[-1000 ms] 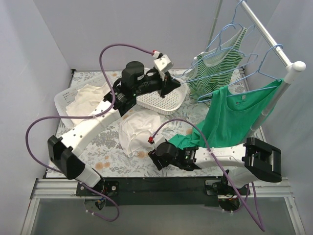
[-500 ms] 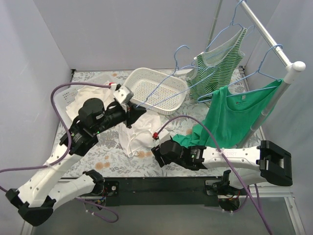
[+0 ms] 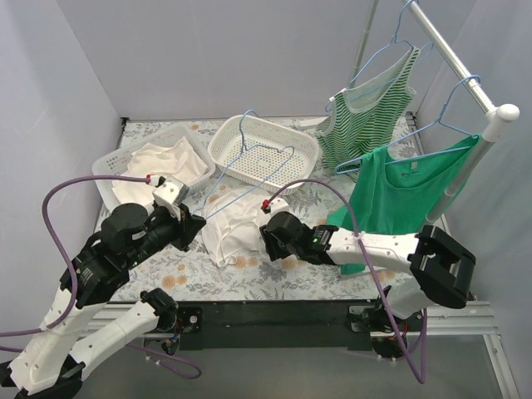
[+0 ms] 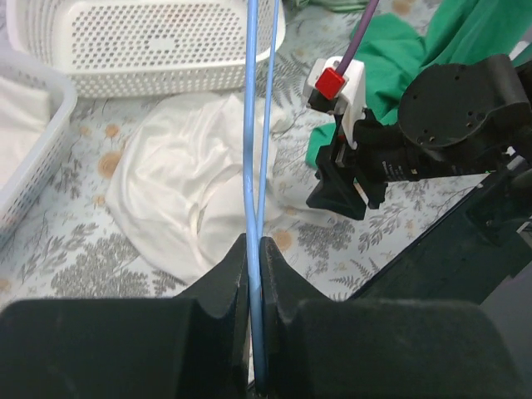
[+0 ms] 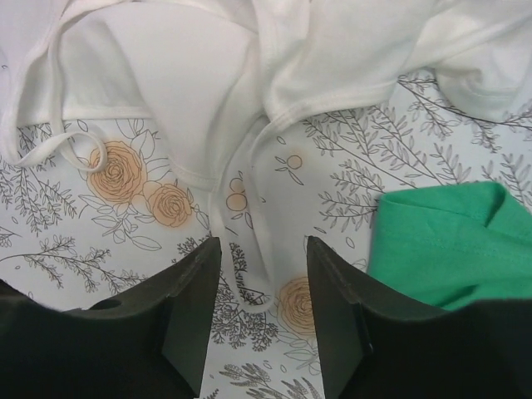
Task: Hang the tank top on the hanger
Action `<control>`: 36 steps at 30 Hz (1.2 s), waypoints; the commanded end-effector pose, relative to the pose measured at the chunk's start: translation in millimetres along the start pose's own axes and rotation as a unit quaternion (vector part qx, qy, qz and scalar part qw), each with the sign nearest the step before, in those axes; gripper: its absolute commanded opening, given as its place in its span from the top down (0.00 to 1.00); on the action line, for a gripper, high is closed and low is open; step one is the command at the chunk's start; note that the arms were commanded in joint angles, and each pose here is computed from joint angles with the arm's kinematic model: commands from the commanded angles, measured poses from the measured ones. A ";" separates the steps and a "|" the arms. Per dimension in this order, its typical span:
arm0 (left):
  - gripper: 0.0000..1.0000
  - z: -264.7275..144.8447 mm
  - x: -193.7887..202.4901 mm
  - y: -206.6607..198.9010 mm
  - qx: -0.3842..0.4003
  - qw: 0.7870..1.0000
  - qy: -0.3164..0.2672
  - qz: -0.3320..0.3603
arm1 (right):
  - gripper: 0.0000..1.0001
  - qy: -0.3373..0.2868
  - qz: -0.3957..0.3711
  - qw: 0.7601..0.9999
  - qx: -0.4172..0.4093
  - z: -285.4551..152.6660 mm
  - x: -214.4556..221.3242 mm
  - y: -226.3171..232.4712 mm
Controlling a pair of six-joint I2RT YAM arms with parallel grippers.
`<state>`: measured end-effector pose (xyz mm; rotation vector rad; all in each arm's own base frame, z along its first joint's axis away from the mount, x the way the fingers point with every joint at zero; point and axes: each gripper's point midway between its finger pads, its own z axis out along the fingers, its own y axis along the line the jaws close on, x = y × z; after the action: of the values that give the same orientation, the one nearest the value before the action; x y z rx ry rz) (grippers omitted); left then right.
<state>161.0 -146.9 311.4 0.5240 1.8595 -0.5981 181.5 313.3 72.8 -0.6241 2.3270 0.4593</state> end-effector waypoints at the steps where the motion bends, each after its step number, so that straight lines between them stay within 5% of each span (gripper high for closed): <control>1: 1.00 -26.3 2.8 13.3 -0.044 0.999 0.015 -0.015 | 0.49 0.018 0.009 1.000 -0.015 11.5 -4.3 13.7; 12: 1.00 -48.5 -12.7 22.8 -0.078 0.997 0.022 0.000 | 0.56 0.093 0.045 0.994 0.025 26.7 53.8 -6.0; 19: 1.00 -55.6 -14.2 20.2 -0.067 0.998 0.007 0.009 | 0.79 0.101 0.033 0.994 0.026 26.2 59.8 0.2; 23: 1.00 -61.6 -16.1 20.2 -0.066 0.998 -0.005 0.012 | 0.98 0.072 0.000 0.995 0.076 23.3 25.2 -8.7; 36: 1.00 -66.8 -13.1 9.1 -0.031 0.999 -0.014 0.014 | 0.99 -0.044 0.029 0.986 0.161 9.3 -120.6 -69.6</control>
<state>123.0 -92.5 342.3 0.4637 1.8381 -0.5041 266.3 305.4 101.6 -0.4202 2.3584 0.1892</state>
